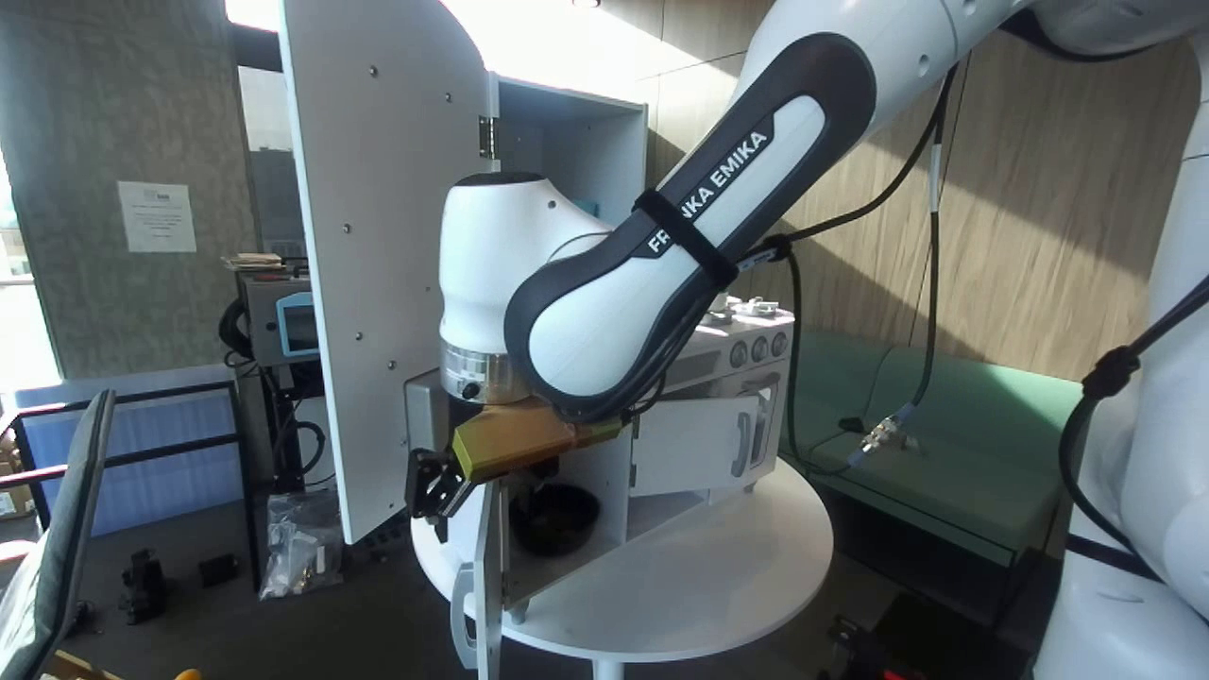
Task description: Close the open kitchen cabinet doors
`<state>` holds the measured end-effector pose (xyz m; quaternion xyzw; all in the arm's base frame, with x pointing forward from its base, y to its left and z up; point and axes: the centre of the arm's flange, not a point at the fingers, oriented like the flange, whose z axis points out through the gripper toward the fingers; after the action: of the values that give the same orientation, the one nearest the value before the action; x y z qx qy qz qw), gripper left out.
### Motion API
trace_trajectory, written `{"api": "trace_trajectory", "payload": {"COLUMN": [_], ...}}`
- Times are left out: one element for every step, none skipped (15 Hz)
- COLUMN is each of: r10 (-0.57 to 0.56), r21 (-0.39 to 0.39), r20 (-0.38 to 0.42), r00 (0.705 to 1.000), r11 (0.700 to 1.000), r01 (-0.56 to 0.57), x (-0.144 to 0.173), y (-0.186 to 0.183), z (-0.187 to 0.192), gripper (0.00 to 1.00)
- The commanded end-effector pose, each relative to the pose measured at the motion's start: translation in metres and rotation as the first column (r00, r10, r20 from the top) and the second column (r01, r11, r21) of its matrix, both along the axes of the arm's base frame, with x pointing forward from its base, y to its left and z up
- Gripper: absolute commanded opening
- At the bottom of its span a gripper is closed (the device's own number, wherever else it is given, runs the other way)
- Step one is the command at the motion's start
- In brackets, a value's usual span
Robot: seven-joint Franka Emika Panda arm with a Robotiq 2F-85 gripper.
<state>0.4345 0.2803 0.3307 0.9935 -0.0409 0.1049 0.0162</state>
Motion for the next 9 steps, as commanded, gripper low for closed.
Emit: {"api": "trace_trajectory", "payload": {"r10": [-0.046, -0.06, -0.069, -0.081, -0.096, -0.108, -0.121, -0.139, -0.159], "r21": [-0.058, -0.067, -0.075, -0.085, -0.087, -0.092, -0.097, -0.109, -0.121], "r20": [0.048, 0.055, 0.057, 0.062, 0.066, 0.064, 0.064, 0.063, 0.054], "r00": [0.998, 0.997, 0.996, 0.995, 0.993, 0.992, 0.991, 0.988, 0.986], "r11": [0.997, 0.996, 0.994, 0.993, 0.991, 0.989, 0.987, 0.983, 0.979], "r01": [0.049, 0.063, 0.073, 0.086, 0.101, 0.113, 0.127, 0.145, 0.164], "x": [0.022, 0.024, 0.023, 0.024, 0.023, 0.023, 0.022, 0.02, 0.019], "y": [-0.002, -0.009, -0.017, -0.024, -0.032, -0.039, -0.046, -0.053, -0.06], "z": [-0.01, -0.011, -0.009, -0.008, -0.006, -0.004, -0.002, 0.001, 0.003], "gripper": [1.0, 1.0, 1.0, 1.0, 1.0, 1.0, 1.0, 1.0, 1.0]}}
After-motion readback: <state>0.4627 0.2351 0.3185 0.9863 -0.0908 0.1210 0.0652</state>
